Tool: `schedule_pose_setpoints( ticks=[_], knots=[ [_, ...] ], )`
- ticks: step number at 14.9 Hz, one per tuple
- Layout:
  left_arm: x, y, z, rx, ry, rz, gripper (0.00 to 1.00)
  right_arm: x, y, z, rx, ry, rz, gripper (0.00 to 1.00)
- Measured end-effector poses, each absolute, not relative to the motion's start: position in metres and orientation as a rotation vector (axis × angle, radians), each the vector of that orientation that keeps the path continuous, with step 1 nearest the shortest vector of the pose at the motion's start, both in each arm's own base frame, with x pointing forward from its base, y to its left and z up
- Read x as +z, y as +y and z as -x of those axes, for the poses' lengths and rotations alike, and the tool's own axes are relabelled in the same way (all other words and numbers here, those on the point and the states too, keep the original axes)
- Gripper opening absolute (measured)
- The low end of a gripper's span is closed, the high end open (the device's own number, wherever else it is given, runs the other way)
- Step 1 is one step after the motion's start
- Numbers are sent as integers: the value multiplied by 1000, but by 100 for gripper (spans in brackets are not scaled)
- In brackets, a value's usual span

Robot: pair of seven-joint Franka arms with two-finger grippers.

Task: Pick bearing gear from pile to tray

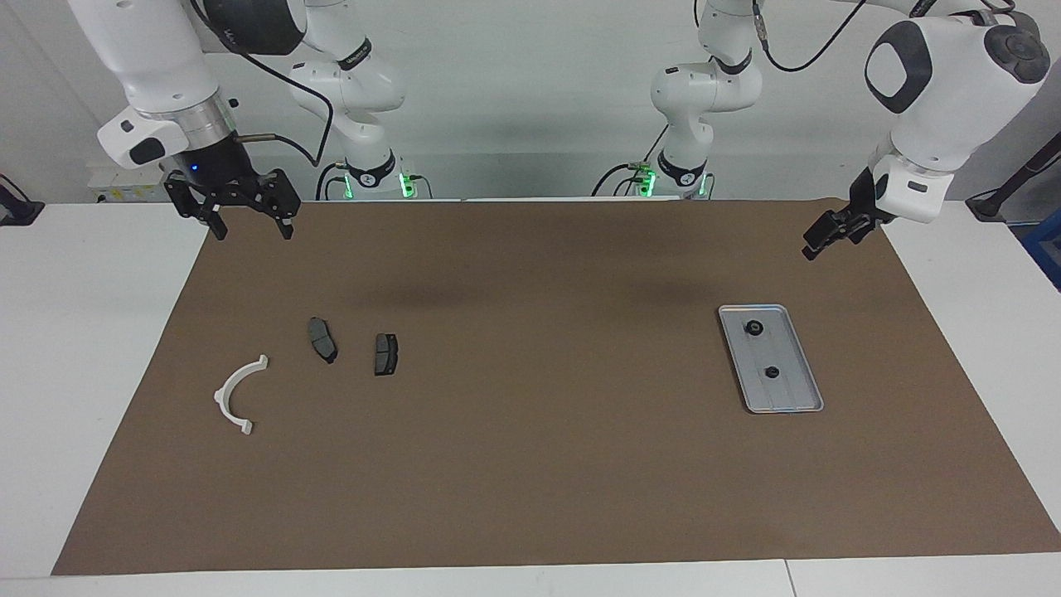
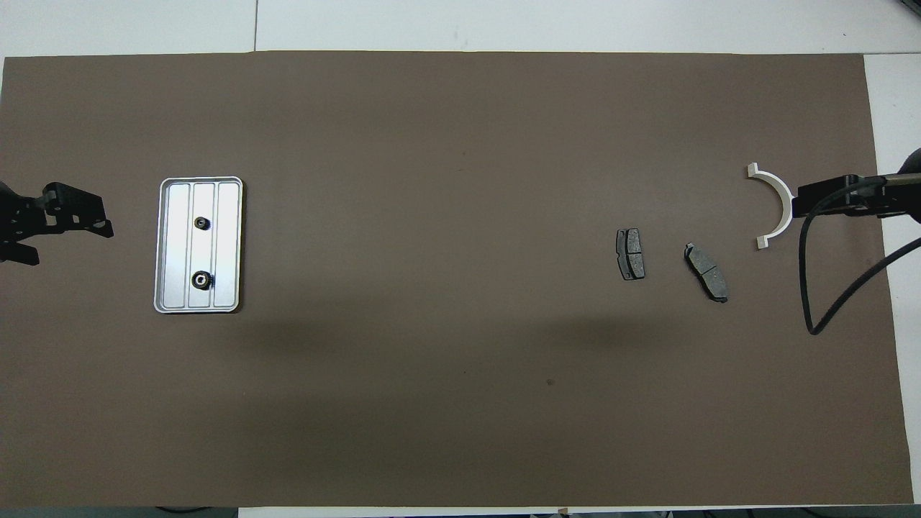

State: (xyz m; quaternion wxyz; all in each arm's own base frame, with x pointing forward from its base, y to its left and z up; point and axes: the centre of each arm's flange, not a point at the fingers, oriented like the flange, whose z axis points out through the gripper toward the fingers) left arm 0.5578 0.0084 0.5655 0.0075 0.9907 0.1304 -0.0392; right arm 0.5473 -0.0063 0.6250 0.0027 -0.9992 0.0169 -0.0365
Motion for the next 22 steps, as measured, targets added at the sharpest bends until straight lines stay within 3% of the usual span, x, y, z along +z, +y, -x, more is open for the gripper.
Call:
schedule_pose_setpoints(
  ticks=[22],
  knots=[
    [610,2,-527,-107,336,-3104,100,627,-4,-546,-121,46,3134,100]
  ],
)
